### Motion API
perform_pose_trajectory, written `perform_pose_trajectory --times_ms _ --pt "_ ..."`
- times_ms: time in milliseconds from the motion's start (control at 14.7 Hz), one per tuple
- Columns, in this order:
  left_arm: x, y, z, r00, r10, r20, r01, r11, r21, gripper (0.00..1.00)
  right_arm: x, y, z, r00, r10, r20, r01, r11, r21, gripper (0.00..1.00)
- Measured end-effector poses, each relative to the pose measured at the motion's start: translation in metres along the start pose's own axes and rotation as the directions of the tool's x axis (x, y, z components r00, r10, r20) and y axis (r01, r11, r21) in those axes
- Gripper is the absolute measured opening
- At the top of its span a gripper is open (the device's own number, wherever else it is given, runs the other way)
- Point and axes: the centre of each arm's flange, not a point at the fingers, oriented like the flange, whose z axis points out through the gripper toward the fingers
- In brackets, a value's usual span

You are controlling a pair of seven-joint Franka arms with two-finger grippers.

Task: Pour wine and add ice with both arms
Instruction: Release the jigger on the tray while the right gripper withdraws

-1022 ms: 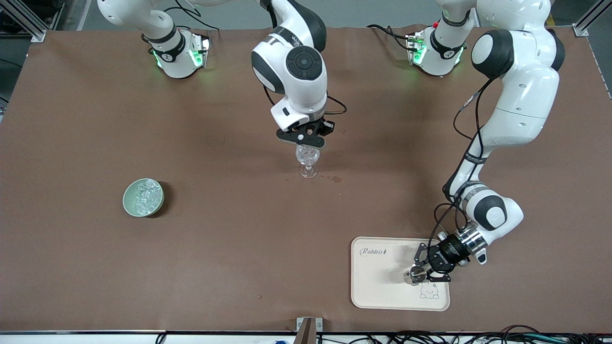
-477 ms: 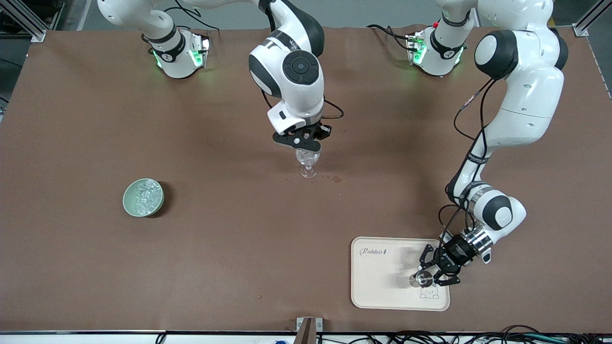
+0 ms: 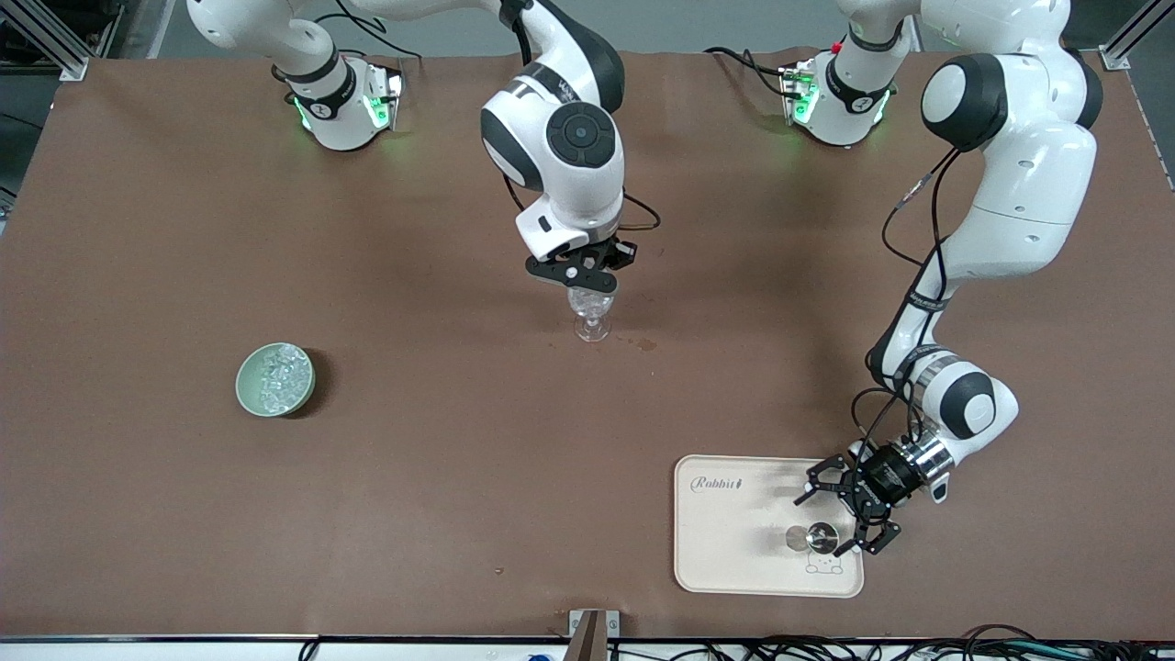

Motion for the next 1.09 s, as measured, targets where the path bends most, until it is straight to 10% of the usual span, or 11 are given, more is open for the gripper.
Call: perform_pose_trajectory --times_ms 681,1090 --pt "-0.012 0.037 -0.096 0.967 0.256 0.002 -0.245 0.923 0.296 1.0 0.0 -0.001 -0.003 1.0 -0.001 -0.004 0.001 1.0 0.006 0.57" --pt "-0.062 0.073 -0.132 0.828 0.557 -0.067 -0.474 0.758 0.448 1.0 0.079 0.056 -0.083 0.984 0.083 -0.16 -0.082 0.997 0.014 1.0"
